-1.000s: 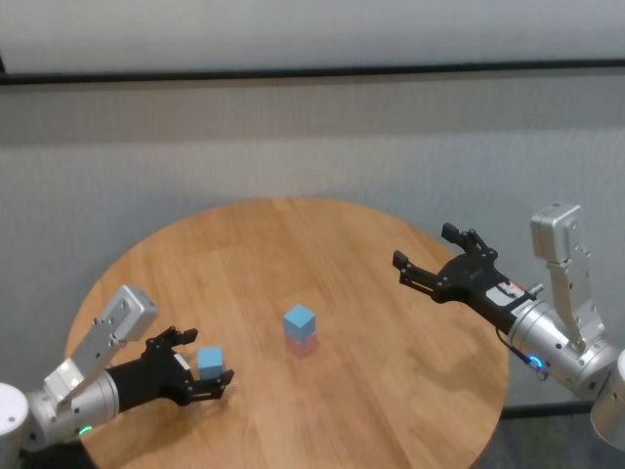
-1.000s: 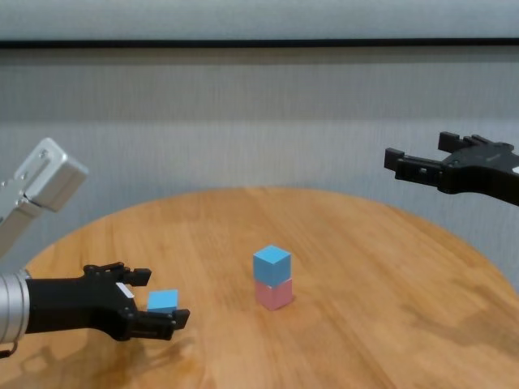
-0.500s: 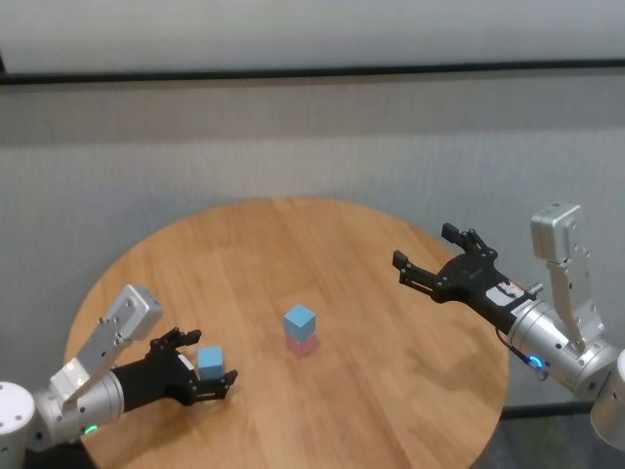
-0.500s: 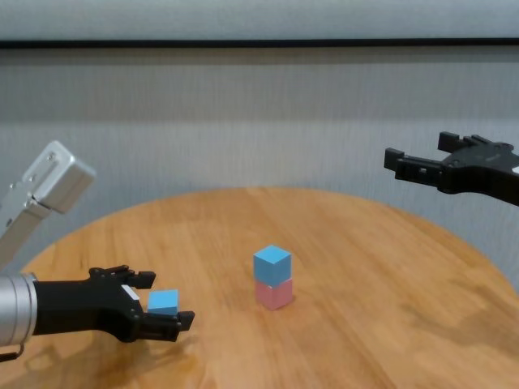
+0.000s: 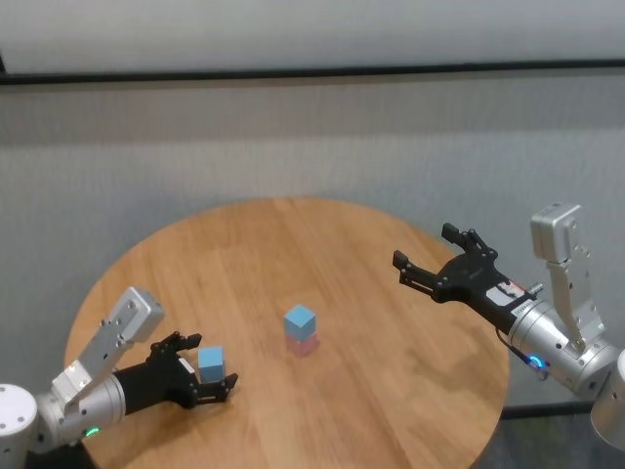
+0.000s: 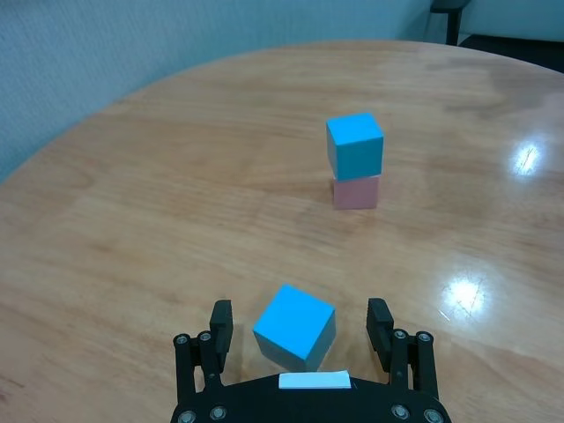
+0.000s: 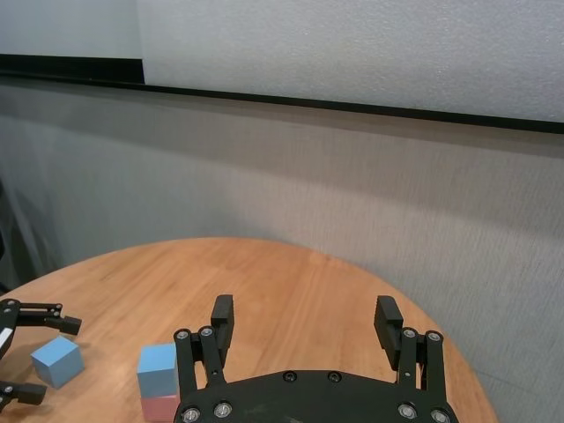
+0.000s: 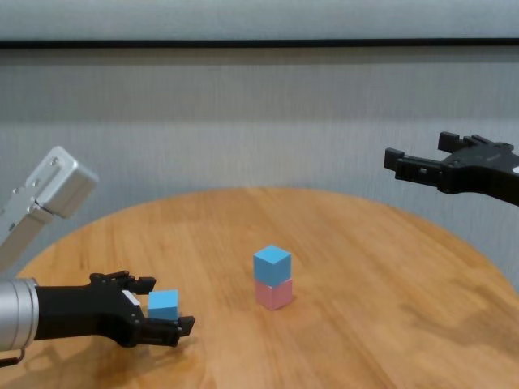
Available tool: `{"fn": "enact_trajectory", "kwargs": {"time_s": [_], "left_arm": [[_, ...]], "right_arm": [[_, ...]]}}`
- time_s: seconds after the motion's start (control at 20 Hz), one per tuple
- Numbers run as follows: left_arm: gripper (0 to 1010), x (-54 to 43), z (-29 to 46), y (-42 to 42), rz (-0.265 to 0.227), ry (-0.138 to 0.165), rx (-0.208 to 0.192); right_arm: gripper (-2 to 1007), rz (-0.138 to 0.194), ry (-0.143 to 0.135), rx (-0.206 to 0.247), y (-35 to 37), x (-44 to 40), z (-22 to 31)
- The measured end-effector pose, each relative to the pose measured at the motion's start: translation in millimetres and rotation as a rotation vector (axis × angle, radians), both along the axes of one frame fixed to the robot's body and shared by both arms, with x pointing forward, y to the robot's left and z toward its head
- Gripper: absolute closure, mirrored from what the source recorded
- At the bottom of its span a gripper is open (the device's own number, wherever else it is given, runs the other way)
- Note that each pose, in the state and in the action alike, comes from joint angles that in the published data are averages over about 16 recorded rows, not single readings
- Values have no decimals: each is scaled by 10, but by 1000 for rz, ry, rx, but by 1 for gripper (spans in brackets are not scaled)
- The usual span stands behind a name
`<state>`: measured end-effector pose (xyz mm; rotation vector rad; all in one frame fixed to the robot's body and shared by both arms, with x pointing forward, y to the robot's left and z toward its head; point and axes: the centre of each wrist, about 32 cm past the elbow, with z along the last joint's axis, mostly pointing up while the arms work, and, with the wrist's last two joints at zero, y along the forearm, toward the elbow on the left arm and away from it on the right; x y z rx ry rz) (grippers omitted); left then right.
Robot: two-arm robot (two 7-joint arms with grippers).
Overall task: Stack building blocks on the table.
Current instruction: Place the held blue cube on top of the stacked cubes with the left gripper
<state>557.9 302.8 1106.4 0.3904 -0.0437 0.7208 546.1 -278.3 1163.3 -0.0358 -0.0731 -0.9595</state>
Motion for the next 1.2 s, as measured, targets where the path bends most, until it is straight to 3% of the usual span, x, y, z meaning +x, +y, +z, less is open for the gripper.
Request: {"fn": "enact_trajectory", "kwargs": {"time_s": [0.55, 1.2], "left_arm": [[80, 5, -10, -5, -1, 6, -2], [389, 2, -8, -4, 5, 22, -8]], "right_arm": [[0, 0, 0, 0, 0, 0, 0], [1, 0, 0, 0, 0, 0, 0]]}}
